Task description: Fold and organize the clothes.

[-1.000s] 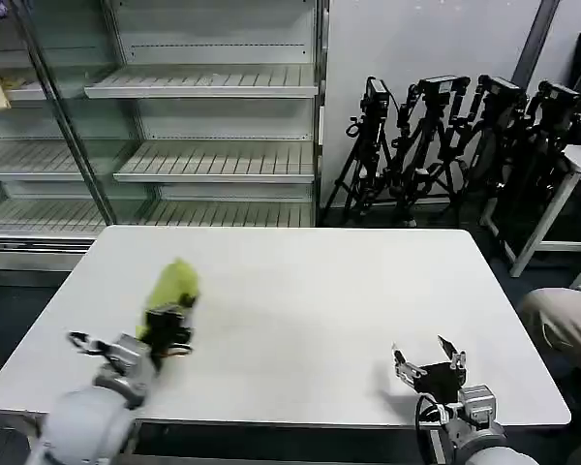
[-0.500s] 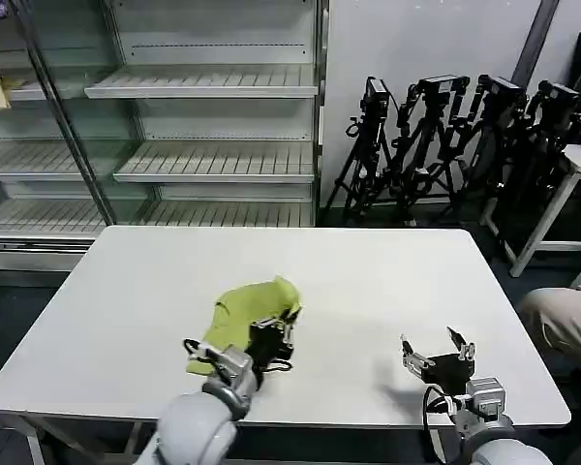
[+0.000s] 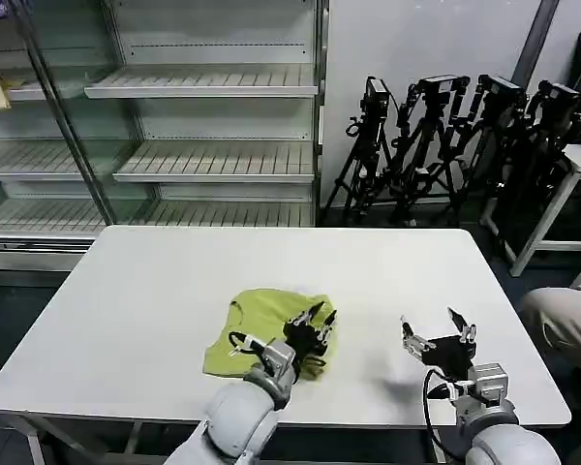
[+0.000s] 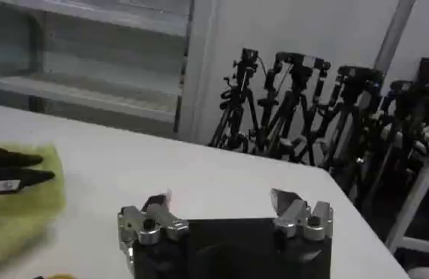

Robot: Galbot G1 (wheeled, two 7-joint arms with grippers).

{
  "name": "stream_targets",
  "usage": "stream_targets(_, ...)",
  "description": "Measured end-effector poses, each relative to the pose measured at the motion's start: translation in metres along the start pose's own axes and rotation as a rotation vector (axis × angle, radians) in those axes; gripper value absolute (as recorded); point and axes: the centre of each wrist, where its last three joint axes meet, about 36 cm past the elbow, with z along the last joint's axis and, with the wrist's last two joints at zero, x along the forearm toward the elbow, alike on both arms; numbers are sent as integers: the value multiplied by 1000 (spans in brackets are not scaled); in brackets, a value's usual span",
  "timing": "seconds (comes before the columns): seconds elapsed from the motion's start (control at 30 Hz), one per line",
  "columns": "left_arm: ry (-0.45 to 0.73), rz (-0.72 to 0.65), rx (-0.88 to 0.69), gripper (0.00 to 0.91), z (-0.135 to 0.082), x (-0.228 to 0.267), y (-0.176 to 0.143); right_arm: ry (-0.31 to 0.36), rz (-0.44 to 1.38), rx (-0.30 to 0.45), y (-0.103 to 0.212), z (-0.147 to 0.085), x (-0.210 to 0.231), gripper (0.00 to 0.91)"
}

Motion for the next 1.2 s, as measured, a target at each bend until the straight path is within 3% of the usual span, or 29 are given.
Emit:
stream_targets(0.33, -52, -3, 37, 907, -12, -8, 7, -61, 14, 8, -8, -8, -8, 907)
stream_targets(0.63, -109, -93, 64, 907, -15, 12, 49, -84, -6, -1, -2, -9, -12, 907)
stream_targets(0.9, -188, -236, 75, 907, 3, 56, 102, -84, -70, -23, 16, -4, -24, 907)
stream_targets(1.2, -221, -368, 79, 907, 22, 98, 135, -49, -211, -45, 52, 9, -49, 907)
